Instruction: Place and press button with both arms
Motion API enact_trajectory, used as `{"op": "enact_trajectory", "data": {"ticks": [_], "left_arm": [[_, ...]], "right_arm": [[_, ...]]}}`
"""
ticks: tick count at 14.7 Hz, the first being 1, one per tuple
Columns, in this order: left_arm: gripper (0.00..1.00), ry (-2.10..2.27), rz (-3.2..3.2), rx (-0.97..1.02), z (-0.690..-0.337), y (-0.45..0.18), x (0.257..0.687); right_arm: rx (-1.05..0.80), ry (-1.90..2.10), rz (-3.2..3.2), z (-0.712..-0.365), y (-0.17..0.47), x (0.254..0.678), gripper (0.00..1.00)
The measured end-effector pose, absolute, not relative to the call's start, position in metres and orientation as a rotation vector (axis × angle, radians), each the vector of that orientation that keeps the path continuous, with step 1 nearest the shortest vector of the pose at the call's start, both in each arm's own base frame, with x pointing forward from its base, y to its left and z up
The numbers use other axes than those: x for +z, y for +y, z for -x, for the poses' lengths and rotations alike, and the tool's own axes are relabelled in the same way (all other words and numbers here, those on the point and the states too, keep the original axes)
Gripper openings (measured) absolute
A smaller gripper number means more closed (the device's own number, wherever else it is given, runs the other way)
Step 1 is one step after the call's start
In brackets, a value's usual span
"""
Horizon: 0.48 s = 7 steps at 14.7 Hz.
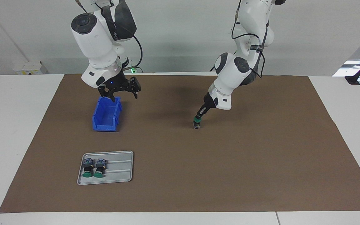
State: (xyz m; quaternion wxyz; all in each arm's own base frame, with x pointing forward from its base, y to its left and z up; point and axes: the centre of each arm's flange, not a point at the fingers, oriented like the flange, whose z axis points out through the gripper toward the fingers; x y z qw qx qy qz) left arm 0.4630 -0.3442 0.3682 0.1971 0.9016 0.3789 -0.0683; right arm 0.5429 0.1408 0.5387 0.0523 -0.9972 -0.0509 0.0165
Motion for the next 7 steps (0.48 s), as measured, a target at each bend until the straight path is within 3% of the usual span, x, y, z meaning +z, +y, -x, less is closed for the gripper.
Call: {"op": "enact_trajectory", "data": {"ticks": [7], "left_arm": [[0.02, 1.047, -2.541, -0.193, -0.462, -0.3414, 0.3611]], "right_arm": [[0.056, -0.154, 3.033, -0.5425, 0.1407, 0.537, 1.0]]}}
